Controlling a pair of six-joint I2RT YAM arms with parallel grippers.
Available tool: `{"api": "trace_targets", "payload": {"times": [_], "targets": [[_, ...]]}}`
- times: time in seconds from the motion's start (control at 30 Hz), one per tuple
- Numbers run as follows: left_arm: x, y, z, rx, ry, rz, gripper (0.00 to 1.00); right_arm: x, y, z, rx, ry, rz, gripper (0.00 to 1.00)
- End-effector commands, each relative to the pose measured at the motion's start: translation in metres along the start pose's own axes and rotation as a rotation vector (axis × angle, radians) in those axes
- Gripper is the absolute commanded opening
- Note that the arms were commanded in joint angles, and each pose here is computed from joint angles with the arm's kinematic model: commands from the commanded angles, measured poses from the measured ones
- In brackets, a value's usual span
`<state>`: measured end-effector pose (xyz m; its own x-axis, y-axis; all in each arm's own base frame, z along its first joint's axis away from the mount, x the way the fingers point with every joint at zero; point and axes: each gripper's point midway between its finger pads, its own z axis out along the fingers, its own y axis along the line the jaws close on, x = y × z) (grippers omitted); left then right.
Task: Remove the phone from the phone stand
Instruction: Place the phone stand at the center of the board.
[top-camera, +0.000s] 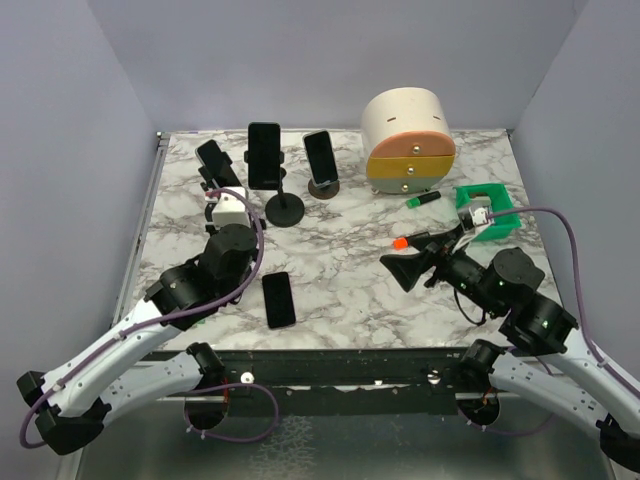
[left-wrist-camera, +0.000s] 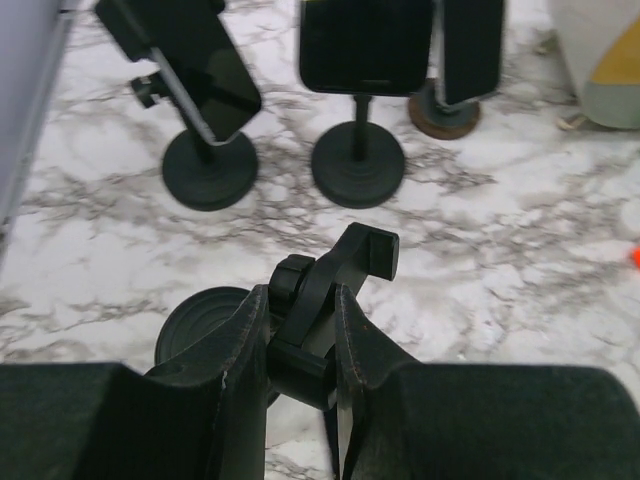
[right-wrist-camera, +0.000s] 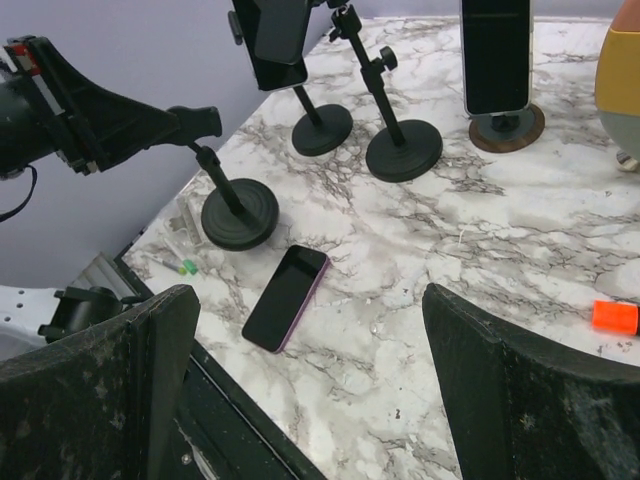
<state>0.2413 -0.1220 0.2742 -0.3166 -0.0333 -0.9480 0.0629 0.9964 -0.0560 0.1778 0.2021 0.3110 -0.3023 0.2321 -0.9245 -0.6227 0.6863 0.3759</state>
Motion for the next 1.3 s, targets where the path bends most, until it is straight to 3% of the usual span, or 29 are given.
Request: {"api": "trace_targets", "payload": {"times": [0.0, 0.23, 0.47, 0.67, 0.9, 1.0, 1.27], "targets": [[-0.026, 0.061, -0.008, -0.279, -0.101, -0.045, 0.00, -0.005, 0.011, 0.002, -0.055, -0.013, -0.012, 0.99], [-0.024, 0.102, 0.012, -0.433, -0.095, -0.065, 0.00, -0.008, 0.018, 0.007, -0.087, -0.014, -0.021, 0.99], [-0.023, 0.132, 0.042, -0.489, -0.099, -0.195, 0.00, -0.008, 0.025, 0.006, -0.126, 0.001, -0.029, 0.99], [-0.048, 0.161, 0.056, -0.511, -0.196, -0.370, 0.00, -0.010, 0.027, 0.003, -0.134, 0.000, -0.040, 0.99], [-0.082, 0.198, 0.057, -0.639, -0.300, -0.389, 0.00, -0.008, 0.026, 0.003, -0.130, 0.011, -0.043, 0.99], [-0.078, 0.216, 0.064, -0.688, -0.324, -0.427, 0.00, -0.004, 0.023, 0.005, -0.124, 0.016, -0.040, 0.99], [-0.065, 0.230, 0.103, -0.615, -0.426, -0.576, 0.00, 0.000, 0.026, 0.008, -0.140, 0.023, -0.029, 0.99]]}}
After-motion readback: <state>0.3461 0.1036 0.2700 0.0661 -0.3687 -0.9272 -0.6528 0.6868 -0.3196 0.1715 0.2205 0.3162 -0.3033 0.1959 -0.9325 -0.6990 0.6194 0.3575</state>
